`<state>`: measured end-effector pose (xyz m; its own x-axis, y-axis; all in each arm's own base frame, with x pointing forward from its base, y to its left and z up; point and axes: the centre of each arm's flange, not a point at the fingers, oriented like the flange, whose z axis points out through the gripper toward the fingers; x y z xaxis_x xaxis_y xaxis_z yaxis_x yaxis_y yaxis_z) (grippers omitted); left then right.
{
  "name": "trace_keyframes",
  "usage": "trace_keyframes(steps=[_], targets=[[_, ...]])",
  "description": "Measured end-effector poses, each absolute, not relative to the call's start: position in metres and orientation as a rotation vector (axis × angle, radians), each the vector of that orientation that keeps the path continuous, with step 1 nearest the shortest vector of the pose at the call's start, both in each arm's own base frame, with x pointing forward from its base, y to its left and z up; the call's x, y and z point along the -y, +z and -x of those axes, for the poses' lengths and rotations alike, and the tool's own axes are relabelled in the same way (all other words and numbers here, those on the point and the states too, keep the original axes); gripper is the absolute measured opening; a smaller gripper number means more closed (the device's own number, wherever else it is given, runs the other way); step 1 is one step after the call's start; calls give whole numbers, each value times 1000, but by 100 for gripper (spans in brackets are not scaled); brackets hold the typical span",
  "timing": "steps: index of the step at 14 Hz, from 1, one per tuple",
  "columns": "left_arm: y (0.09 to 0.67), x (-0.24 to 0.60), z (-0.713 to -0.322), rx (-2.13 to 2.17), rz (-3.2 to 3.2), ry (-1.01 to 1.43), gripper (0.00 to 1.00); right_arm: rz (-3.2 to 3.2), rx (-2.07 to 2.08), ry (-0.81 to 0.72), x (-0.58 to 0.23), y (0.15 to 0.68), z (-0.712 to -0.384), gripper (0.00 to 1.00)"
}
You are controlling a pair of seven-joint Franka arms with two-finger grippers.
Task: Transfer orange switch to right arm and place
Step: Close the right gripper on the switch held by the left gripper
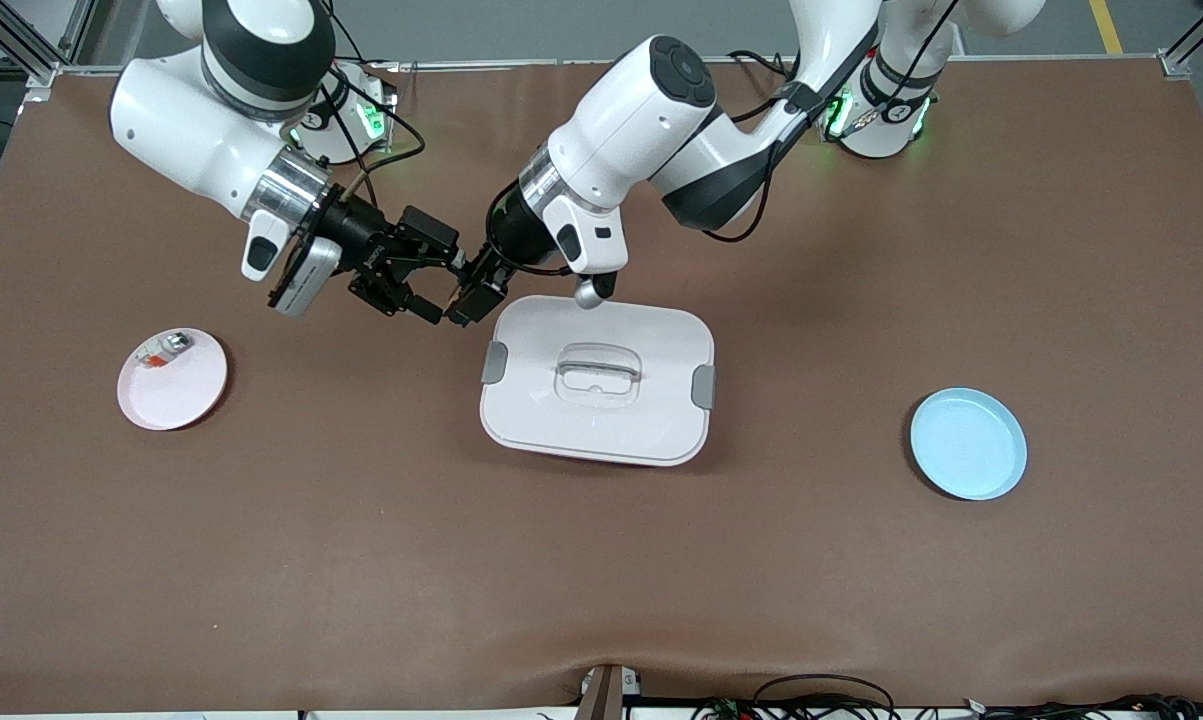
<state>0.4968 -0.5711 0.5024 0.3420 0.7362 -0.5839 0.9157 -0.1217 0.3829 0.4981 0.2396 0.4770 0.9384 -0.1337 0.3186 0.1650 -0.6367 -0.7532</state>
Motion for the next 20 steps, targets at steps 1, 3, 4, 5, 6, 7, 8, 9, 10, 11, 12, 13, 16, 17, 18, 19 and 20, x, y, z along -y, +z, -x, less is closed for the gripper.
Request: trace_keyframes(steps=[1,3,4,5,6,7,8,9,10,11,12,13,16,17,18,19,20], targets=[[502,571,-497,-1446,-1907,-327,72,2212,26,-442,-237,473,-498,100],[503,571,-497,-1446,-1907,-326,72,2213,26,-443,-235,469,-499,100],[503,571,-497,-1446,-1907,-326,72,2214,26,-442,-235,468,-499,93],[503,571,-497,-1446,-1906,-326,72,2214,26,-442,-235,467,-499,93],[503,571,-498,-1446,-1905,-326,72,2214,27,-442,-235,467,-499,85],[502,570,-498,-1447,-1906,-326,72,2208,29,-441,-236,469,-499,72],[502,570,-498,-1448,-1906,-325,72,2206,30,-442,-237,470,-499,66],[502,570,-498,-1448,-1906,-325,72,2205,29,-442,-237,470,-499,66],[502,570,-499,-1448,-1906,-325,72,2205,29,-442,-237,470,-499,66],[502,570,-499,-1448,-1905,-325,72,2204,29,-442,-238,471,-499,66],[502,570,-499,-1448,-1905,-325,72,2203,28,-443,-238,471,-500,66],[503,570,-499,-1447,-1904,-325,72,2202,26,-445,-238,471,-501,66],[503,570,-499,-1447,-1903,-325,72,2197,17,-445,-239,471,-504,66],[503,570,-499,-1447,-1903,-325,72,2196,16,-446,-239,471,-505,66],[504,570,-499,-1446,-1903,-325,72,2194,14,-448,-240,472,-506,66],[504,570,-499,-1446,-1902,-324,72,2192,14,-452,-240,473,-507,65],[504,570,-499,-1446,-1902,-324,72,2188,14,-453,-240,475,-507,60]])
